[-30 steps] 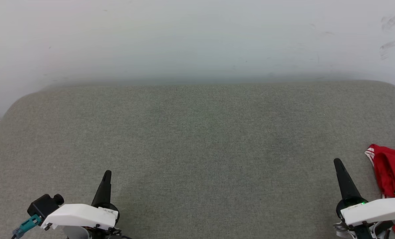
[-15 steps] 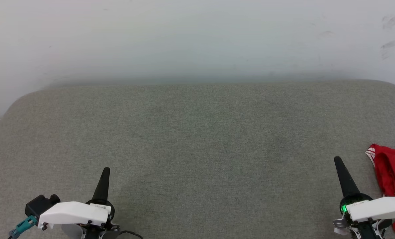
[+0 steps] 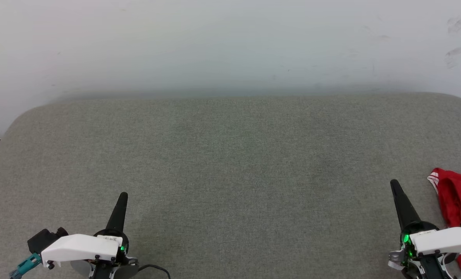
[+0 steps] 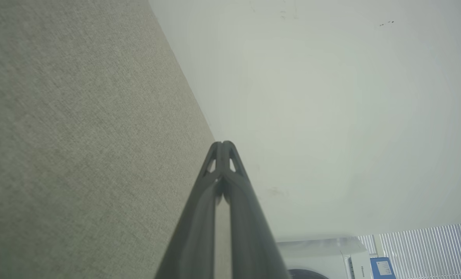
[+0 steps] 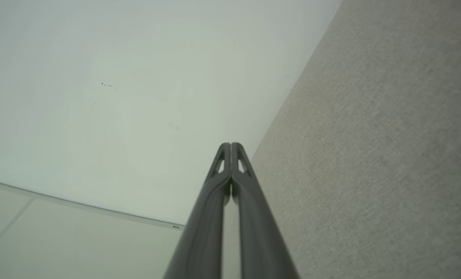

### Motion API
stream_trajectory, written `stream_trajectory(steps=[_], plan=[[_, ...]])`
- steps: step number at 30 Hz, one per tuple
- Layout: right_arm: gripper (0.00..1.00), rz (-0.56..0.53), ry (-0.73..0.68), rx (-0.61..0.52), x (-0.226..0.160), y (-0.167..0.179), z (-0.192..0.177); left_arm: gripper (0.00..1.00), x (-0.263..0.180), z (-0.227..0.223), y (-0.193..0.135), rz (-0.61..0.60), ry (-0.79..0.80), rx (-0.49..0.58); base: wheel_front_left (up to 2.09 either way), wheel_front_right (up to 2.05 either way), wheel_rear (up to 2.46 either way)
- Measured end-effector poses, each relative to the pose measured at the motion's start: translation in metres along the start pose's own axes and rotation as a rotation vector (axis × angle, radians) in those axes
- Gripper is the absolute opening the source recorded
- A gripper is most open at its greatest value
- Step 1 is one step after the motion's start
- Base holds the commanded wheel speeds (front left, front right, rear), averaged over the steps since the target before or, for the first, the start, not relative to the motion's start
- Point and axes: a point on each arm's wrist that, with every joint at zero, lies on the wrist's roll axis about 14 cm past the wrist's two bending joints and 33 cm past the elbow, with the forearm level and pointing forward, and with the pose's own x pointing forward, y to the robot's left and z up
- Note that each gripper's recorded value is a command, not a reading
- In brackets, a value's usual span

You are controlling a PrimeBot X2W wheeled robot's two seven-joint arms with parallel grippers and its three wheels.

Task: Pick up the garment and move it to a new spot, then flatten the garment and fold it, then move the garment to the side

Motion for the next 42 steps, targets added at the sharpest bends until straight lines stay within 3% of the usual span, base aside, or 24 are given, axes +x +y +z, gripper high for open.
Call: stream_trajectory(steps=[42], plan=[[0.0,0.007,-0.006,0.333,0.0102,-0.0018,-0.0003,0.0,0.006,0.0089,-0.0094,-0.06,-0.01,-0.327,0.0,0.0,0.0]])
